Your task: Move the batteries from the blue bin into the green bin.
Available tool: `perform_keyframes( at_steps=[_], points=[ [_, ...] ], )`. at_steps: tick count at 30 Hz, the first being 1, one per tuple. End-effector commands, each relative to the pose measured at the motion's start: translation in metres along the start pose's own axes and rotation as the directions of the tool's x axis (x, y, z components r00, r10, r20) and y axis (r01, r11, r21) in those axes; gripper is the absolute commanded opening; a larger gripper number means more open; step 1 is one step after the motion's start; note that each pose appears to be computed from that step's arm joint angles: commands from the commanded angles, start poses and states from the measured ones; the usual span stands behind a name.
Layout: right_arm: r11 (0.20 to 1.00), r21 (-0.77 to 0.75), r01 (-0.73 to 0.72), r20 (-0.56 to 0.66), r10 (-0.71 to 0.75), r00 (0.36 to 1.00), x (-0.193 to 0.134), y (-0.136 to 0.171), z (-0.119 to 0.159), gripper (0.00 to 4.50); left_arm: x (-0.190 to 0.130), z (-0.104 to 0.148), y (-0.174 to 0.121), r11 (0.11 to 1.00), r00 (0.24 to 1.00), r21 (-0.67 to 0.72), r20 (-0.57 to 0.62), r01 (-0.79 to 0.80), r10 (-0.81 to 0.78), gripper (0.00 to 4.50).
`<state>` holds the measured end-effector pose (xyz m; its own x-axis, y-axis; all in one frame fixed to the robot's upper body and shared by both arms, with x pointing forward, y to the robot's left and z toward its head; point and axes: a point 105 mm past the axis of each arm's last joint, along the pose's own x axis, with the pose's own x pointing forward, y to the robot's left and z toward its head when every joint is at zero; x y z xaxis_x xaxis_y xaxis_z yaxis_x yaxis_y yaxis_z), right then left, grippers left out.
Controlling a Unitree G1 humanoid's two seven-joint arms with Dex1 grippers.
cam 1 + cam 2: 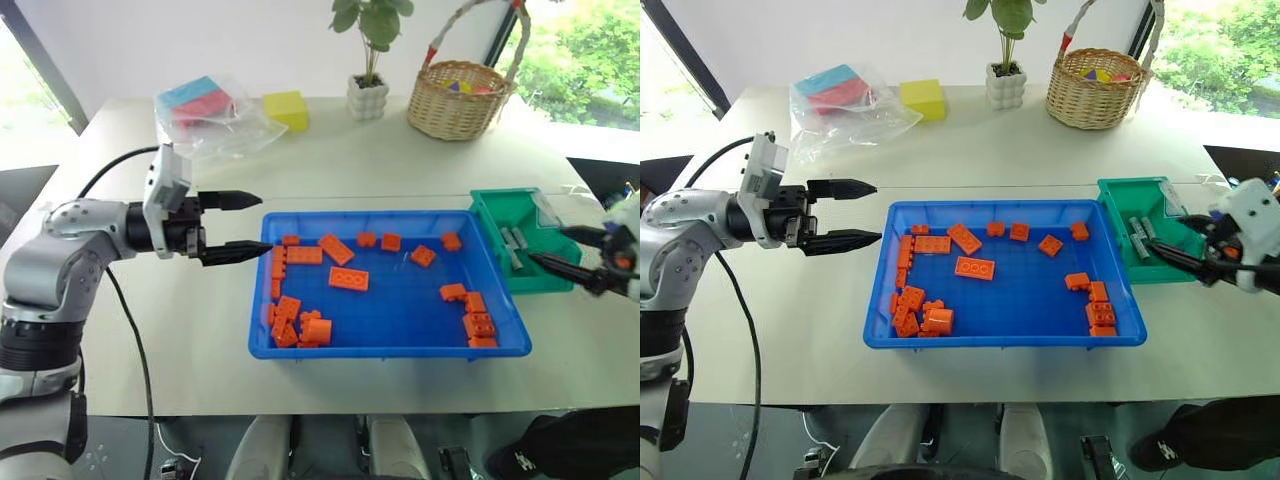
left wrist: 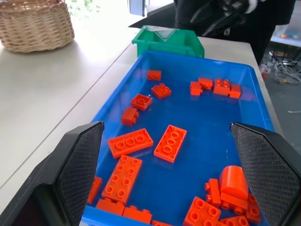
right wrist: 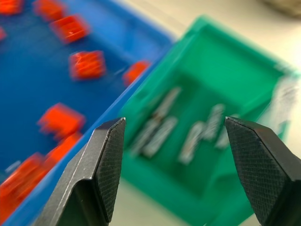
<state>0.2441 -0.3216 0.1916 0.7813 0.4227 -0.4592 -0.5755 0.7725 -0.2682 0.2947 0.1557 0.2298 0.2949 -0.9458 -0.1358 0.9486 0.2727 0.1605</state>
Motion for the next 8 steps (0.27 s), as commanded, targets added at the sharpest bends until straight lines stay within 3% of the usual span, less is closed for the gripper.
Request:
perform_keyframes(
  at_steps=[1,8],
  points=[
    [0.999,-0.018,-0.042,0.006,0.042,0.999,-0.024,0.007,0.003,3.40,-0.011,0.008,0.001,0.999,1.000,0.023,0.005,-0.027,0.027,4.50],
    [0.999,0.030,-0.039,0.018,0.038,0.999,-0.038,0.012,-0.005,3.40,-0.016,0.004,0.002,0.999,0.999,0.019,-0.014,-0.035,0.035,4.50]
  ],
)
